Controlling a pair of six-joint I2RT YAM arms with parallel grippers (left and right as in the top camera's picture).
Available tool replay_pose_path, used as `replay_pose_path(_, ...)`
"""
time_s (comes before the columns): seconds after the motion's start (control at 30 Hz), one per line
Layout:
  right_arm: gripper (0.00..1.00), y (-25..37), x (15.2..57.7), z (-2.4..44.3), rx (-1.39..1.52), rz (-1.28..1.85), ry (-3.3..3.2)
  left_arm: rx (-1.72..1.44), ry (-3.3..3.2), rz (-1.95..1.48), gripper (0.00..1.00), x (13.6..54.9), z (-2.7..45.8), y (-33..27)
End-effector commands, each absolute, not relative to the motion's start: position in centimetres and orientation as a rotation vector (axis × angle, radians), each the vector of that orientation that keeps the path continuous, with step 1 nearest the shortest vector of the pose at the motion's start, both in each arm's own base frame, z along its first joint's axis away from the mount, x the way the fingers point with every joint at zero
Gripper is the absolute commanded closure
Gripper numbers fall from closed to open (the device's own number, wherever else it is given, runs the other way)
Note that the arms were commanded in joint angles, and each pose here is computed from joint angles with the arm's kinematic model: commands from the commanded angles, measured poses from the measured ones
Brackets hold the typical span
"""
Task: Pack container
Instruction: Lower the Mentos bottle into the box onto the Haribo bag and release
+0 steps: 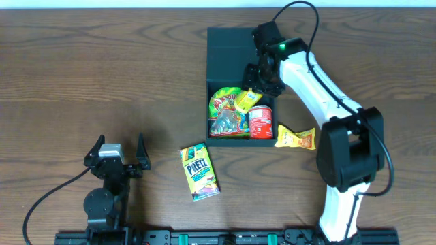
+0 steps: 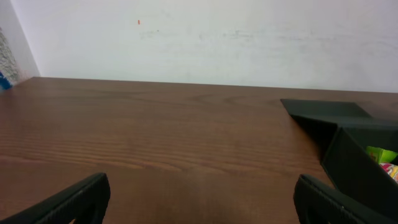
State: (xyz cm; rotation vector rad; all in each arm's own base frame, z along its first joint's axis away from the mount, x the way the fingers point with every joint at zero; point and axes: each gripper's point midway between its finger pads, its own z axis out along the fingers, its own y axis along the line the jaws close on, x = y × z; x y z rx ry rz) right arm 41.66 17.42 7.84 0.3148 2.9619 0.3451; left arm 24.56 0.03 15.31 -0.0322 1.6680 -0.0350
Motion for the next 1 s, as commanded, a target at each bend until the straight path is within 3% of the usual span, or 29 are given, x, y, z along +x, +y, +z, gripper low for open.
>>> replay_pose_path(0.0,0.54,17.8,41.9,12.0,0.292,0.446,2.881,-0.041,1.727,-0.034,0.05,24.4,13.6,0.1)
replay_pose_path(0.37,0.55,19.6,41.7,13.3,0.341,0.644,2.869,-0.041,1.727,-0.034,0.05,24.4,13.6,0.1)
replay_pose_path(0.73,0.63,20.0,42.0,11.3,0.615,0.711,2.845,-0.041,1.727,-0.034,0.05,24.4,13.6,0.1)
replay_pose_path(0.97,0.56,19.3,40.8,8.0,0.692,0.66,2.873,-0.041,1.727,-0.034,0.05,24.4,13.6,0.1)
